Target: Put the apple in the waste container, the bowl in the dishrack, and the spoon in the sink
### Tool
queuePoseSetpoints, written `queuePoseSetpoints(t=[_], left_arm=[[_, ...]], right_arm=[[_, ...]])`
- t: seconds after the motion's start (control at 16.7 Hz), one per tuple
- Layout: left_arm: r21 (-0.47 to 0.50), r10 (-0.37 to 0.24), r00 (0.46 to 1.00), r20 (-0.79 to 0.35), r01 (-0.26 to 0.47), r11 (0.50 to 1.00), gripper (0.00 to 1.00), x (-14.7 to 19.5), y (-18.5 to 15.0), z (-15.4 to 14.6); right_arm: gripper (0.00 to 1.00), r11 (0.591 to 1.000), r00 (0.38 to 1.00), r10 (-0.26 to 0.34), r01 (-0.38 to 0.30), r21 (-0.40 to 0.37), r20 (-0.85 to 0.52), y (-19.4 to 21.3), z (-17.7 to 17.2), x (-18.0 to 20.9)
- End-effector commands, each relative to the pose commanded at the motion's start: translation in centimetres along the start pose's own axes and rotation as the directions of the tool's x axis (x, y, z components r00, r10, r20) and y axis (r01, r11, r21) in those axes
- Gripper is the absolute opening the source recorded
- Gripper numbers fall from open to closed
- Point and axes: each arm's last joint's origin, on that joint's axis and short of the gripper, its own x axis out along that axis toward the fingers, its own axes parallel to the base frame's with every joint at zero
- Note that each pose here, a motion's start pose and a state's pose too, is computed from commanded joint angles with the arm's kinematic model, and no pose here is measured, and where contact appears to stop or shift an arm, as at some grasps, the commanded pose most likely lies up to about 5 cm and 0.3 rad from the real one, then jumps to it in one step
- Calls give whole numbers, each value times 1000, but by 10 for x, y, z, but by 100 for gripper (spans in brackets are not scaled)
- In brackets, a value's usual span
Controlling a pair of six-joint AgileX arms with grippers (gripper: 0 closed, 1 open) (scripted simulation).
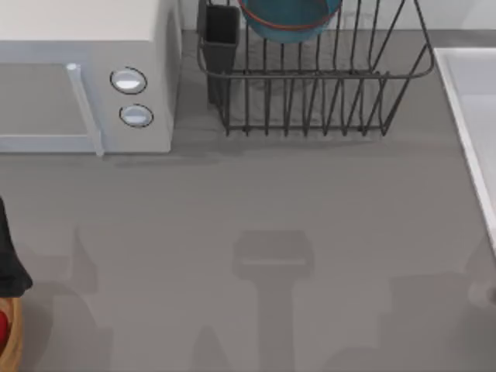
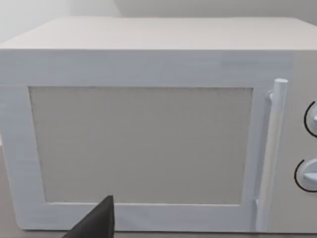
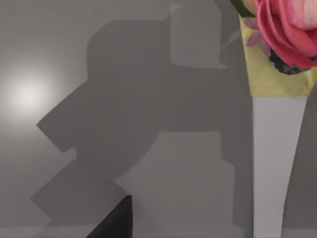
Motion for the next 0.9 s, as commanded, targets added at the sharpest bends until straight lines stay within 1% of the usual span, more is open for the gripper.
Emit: queuePoseSetpoints(t=[0.12, 0.18, 0.6, 0.66, 0.78, 0.9], left_arm=[[0, 0, 1000, 0, 0, 1000, 100, 0, 0, 0], [0, 0, 1000, 0, 0, 1000, 100, 0, 0, 0], [0, 0, 1000, 0, 0, 1000, 100, 0, 0, 0], [0, 0, 1000, 0, 0, 1000, 100, 0, 0, 0], [0, 0, 1000, 0, 0, 1000, 100, 0, 0, 0], [0, 0, 1000, 0, 0, 1000, 100, 0, 0, 0]], right_arm=[[2, 1000, 1000, 0, 0, 0, 0, 0, 0, 0], [0, 1000, 1000, 0, 0, 0, 0, 0, 0, 0], [0, 1000, 1000, 0, 0, 0, 0, 0, 0, 0], [0, 1000, 1000, -1, 0, 22, 17, 0, 1, -22], [0, 1000, 1000, -1, 0, 21, 16, -1, 2, -25], [0, 1000, 1000, -5, 5, 19, 20, -4, 4, -38]])
